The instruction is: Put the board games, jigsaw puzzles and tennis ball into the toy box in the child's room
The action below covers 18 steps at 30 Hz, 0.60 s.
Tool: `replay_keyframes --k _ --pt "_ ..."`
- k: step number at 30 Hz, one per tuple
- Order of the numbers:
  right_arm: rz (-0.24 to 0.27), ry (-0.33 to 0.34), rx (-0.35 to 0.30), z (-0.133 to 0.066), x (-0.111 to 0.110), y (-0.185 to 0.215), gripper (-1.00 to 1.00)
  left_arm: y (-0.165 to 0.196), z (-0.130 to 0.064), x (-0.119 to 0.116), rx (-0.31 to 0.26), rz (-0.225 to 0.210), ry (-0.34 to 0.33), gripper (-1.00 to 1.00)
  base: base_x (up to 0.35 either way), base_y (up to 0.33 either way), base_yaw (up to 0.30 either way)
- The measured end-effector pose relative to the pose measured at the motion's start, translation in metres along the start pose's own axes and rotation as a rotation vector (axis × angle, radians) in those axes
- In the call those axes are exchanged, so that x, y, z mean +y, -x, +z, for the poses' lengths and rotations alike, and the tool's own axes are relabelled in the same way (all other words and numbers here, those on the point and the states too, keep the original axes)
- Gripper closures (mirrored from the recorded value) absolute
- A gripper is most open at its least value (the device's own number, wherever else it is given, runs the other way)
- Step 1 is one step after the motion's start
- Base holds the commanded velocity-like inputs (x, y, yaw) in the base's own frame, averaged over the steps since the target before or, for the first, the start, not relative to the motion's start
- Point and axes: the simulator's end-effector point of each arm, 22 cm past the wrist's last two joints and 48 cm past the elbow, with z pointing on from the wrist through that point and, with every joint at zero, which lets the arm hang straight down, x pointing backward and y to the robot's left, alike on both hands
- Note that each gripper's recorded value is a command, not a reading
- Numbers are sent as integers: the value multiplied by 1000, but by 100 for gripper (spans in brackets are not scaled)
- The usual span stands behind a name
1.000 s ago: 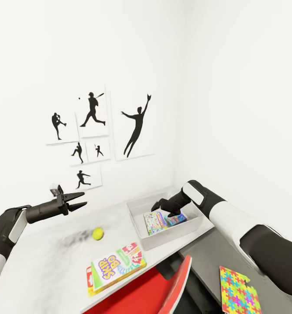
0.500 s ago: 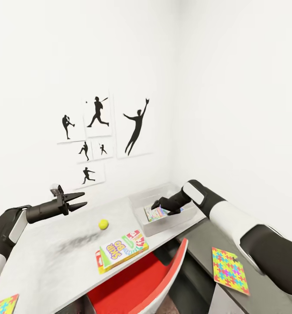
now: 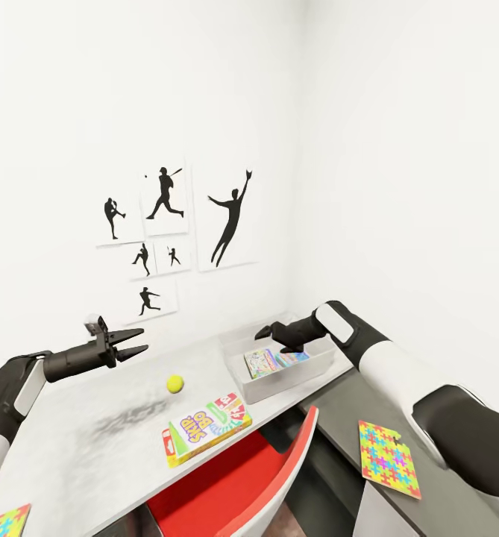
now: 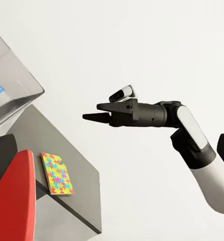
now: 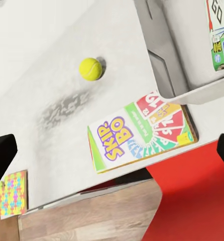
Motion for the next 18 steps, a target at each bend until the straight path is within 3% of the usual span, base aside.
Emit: replay_keyframes --k 5,18 --pt "1 1 -3 0 0 1 -100 0 0 0 0 0 1 -100 -125 51 0" --pt "1 0 -6 0 0 2 -100 1 0 0 0 1 1 -100 -254 156 -28"
